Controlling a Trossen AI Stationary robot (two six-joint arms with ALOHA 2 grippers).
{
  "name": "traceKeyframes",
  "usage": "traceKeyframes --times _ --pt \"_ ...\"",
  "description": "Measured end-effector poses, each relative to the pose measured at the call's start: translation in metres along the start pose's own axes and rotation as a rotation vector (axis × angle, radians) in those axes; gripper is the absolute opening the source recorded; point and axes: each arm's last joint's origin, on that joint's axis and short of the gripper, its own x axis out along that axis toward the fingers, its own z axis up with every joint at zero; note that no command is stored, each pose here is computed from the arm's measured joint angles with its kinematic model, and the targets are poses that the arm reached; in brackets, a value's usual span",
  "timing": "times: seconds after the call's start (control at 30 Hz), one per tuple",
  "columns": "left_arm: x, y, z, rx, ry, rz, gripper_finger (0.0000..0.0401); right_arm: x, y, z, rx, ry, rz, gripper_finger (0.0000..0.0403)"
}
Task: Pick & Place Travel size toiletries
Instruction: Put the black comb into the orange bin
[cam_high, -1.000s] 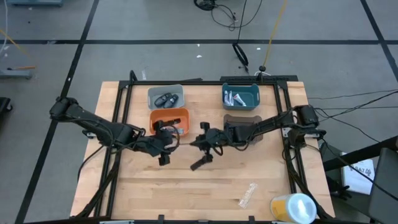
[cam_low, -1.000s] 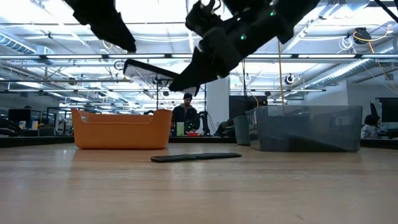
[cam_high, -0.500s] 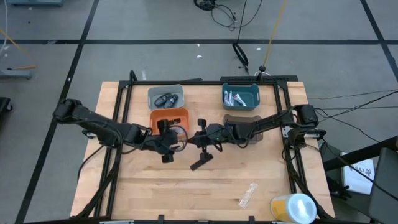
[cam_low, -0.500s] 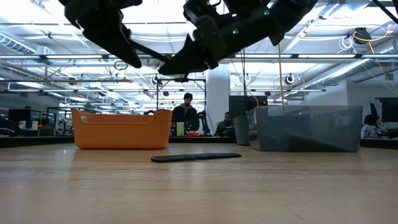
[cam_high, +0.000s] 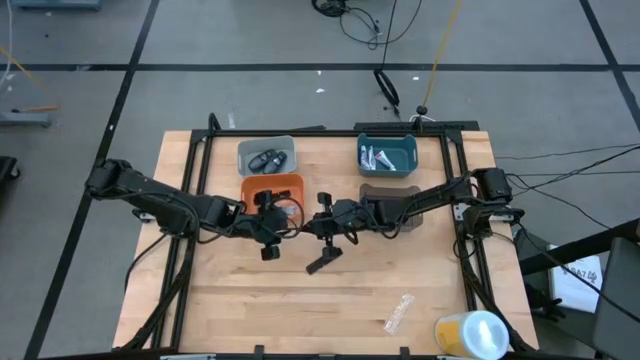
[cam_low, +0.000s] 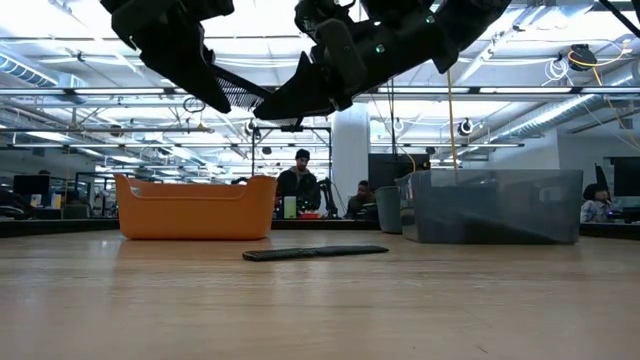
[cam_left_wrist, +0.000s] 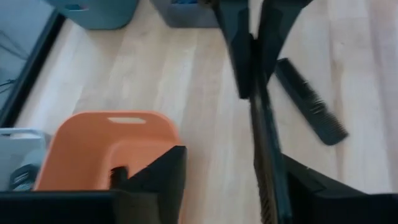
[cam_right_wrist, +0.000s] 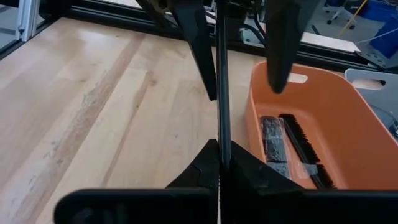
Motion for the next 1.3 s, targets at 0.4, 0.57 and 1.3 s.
traceKeyframes --times 0.4,0.57,1.3 --pt "0.0 -0.004 0.004 0.022 -0.029 -0.109 0.001 0.0 0.0 -0.001 -0.008 0.007 0.001 0.0004" --pt "-0.003 -0.002 0.004 0.04 -0.037 -0.093 0.0003 0.0 0.0 -0.001 -0.016 0.017 0.001 0.0015" --pt "-0.012 0.063 -0.035 -0.104 0.243 0.164 0.0 -0.032 -0.011 0.016 0.001 0.089 -0.035 0.0241"
